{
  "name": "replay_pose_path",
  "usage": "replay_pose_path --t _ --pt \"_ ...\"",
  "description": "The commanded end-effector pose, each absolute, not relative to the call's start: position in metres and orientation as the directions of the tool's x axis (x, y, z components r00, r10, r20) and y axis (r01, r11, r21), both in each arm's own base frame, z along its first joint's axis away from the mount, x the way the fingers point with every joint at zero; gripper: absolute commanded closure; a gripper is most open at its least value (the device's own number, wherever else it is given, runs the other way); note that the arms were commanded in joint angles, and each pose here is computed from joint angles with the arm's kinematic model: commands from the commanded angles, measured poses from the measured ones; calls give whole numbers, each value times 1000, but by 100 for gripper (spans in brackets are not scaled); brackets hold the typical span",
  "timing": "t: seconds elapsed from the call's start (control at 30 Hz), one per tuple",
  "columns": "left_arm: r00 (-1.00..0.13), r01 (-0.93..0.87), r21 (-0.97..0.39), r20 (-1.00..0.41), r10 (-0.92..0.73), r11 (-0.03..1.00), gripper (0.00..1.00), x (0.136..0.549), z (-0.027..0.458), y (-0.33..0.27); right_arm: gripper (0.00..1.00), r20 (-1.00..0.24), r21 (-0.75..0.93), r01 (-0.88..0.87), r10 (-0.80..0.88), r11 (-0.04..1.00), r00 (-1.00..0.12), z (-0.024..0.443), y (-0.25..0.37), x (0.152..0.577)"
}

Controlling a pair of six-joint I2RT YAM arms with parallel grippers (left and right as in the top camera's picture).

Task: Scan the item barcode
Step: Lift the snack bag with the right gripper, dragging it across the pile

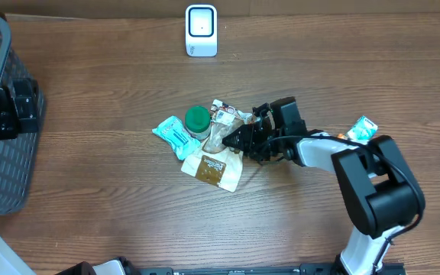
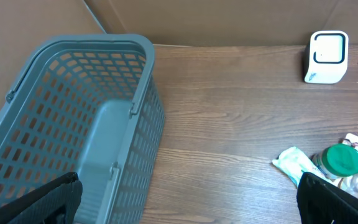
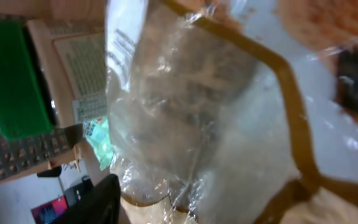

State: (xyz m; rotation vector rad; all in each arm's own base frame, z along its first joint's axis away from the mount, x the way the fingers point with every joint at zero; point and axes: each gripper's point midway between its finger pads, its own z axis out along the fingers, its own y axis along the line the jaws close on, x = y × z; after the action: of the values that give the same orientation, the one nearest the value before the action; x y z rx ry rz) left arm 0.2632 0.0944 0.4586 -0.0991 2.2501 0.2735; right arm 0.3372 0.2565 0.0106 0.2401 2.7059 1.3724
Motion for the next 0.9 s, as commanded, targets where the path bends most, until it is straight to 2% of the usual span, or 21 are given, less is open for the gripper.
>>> replay_pose_path --t 0.0,0.2,0.33,0.43,0.73,0.87 --pt "-636 -154 172 -771 36 973 1 263 460 94 53 74 746 256 305 615 -949 -25 252 333" --pt "-636 -154 172 -771 36 973 0 263 460 94 56 -24 807 152 289 571 -957 -6 270 348" --pt "-636 -154 172 -771 36 973 0 263 460 94 82 -33 813 141 287 565 -957 -4 271 350" --pt "-636 -154 172 -771 36 973 0 263 460 94 96 -41 832 116 269 542 -962 3 275 350" --pt "-636 -154 172 -771 36 973 0 263 460 94 96 -113 911 -45 144 411 -983 44 292 346" --pt "-636 -154 172 -771 36 973 1 263 460 94 96 -171 936 -134 88 325 -981 84 288 343"
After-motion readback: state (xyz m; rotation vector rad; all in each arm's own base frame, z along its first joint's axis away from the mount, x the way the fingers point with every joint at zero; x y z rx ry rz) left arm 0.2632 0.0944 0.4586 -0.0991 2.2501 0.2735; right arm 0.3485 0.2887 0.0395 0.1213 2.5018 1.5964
